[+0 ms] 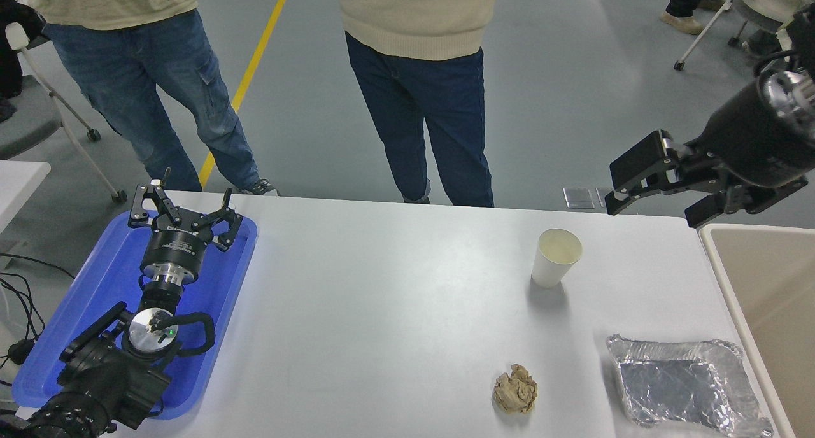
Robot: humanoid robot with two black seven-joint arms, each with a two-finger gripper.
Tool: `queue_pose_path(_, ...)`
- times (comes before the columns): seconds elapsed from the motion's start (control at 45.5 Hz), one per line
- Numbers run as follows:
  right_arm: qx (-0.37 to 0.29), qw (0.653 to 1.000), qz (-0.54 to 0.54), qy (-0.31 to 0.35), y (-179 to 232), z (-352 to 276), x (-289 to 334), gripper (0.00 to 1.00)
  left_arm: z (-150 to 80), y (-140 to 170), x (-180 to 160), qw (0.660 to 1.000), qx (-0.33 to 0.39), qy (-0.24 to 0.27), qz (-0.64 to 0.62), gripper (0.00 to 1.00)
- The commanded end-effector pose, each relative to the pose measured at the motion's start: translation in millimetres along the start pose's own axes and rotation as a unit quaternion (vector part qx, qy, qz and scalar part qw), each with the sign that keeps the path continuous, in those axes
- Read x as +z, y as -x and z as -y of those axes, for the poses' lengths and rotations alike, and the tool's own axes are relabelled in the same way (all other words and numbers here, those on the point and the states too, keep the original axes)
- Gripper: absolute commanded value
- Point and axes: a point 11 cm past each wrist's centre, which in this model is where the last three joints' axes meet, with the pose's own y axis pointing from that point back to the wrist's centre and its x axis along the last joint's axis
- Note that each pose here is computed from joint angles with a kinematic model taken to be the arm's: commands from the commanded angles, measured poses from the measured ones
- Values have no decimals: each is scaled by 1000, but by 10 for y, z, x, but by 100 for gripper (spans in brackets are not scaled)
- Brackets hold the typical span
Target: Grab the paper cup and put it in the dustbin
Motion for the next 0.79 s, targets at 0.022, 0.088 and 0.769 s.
queue_pose_path(0.022, -1, 1000, -6, 4, 22, -19, -10, 100, 0, 0, 0, 1000, 0, 0, 0, 100)
queue_pose_path(0.088, -3, 1000, -12, 6, 16, 0, -21, 100, 0, 0, 1, 1000, 0, 0, 1, 100)
queue_pose_path(0.769, 23, 996, -74, 46, -850, 849, 307, 100, 5, 10, -22, 1000, 0, -1, -1, 100)
